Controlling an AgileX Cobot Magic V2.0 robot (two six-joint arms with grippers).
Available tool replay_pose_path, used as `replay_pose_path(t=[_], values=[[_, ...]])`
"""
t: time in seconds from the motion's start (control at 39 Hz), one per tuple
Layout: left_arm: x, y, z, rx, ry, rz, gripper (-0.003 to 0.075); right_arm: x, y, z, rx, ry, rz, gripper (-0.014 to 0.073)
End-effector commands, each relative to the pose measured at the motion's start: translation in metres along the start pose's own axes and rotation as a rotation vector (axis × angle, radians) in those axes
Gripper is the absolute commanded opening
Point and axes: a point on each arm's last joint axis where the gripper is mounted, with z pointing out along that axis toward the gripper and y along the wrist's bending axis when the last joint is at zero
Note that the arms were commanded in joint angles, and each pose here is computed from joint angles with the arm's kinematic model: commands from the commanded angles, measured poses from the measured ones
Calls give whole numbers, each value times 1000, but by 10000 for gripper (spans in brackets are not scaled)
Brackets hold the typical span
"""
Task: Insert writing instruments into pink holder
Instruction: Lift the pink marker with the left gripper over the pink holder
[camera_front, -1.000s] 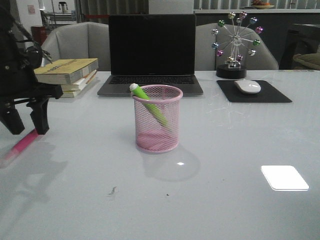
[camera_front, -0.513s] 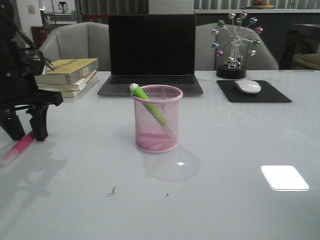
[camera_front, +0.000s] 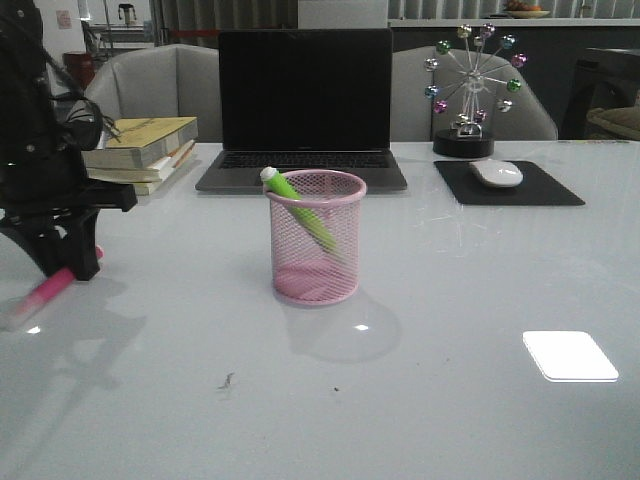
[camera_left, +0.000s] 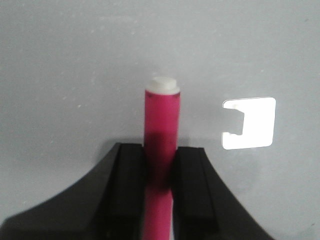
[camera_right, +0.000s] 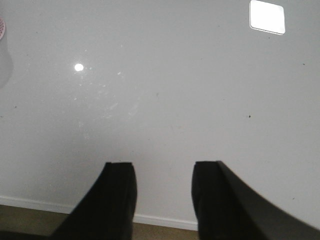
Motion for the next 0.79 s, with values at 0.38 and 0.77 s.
replay_pose_path(t=[0.38, 0.77], values=[[-30, -71, -147, 94, -670, 118, 92, -11, -2, -6, 14, -88, -7, 394], [-14, -135, -207, 237, -979, 201, 92, -11, -2, -6, 14, -88, -7, 394]])
